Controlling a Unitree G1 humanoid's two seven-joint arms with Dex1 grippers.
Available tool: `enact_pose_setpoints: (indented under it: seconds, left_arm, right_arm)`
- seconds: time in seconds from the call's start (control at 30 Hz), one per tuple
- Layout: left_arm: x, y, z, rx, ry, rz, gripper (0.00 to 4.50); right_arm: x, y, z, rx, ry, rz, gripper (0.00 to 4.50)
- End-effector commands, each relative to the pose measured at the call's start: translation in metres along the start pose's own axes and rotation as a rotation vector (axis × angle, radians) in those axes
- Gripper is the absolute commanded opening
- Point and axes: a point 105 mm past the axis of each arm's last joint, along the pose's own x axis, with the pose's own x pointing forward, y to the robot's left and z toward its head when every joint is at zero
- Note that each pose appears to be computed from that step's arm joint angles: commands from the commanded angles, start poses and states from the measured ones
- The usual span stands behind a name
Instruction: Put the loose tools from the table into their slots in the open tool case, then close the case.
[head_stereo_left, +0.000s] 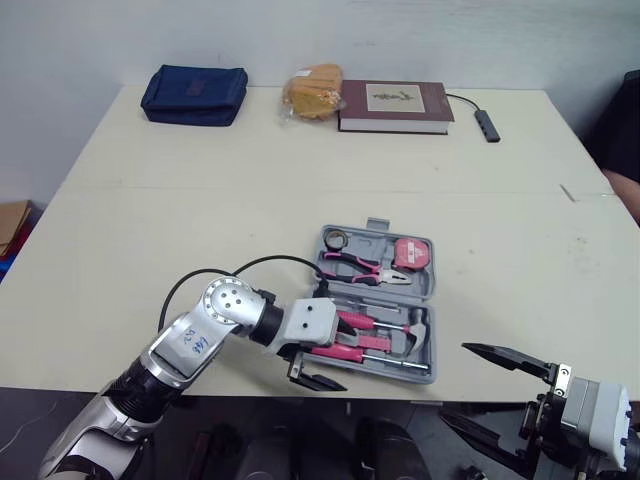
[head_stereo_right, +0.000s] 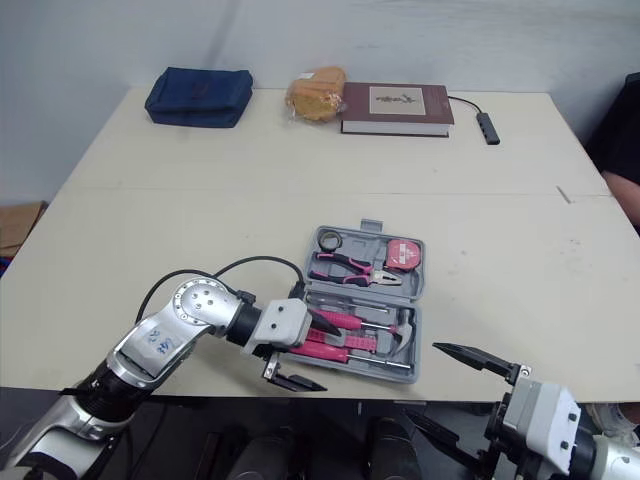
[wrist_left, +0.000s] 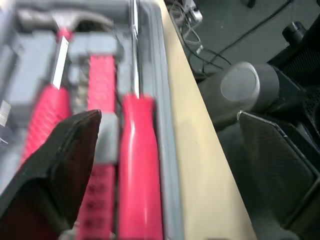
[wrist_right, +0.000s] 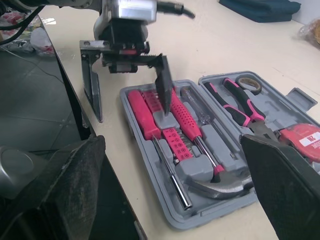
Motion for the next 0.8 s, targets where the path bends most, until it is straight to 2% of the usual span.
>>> enact_pose_setpoints:
  seconds: [0.03, 0.17, 0.27, 0.43, 0.47, 0.5, 0.8]
  left_arm:
    - [-0.011, -0.001, 0.019, 0.058, -0.103, 0.002, 4.13]
    - [-0.011, 0.005, 0.031, 0.057, -0.239, 0.052, 4.13]
    - [-0.008, 0.002, 0.029, 0.039, -0.267, 0.022, 3.4]
    - [0.005, 0.005, 0.005, 0.016, -0.194, 0.026, 1.03]
    - [0.007, 0.005, 0.0, 0.011, -0.178, 0.028, 0.44]
    - [0.009, 0.006, -0.002, 0.021, -0.171, 0.03, 0.1]
    - [0.02, 0.003, -0.028, -0.03, -0.079, 0.016, 0.1]
  right_arm:
    - [0.003, 0.008, 0.007, -0.003, -0.022, 0.027, 4.5]
    - [0.003, 0.009, 0.006, 0.005, -0.023, 0.026, 4.5]
    - [0.003, 0.008, 0.006, 0.005, -0.023, 0.023, 4.5]
    - [0.001, 0.008, 0.0, 0.015, -0.009, 0.005, 4.5]
    - [0.0, 0.008, -0.001, 0.016, -0.006, 0.0, 4.5]
    - [0.0, 0.008, -0.002, 0.017, -0.004, -0.004, 4.5]
    - [-0.002, 0.008, -0.004, 0.016, 0.004, -0.03, 4.5]
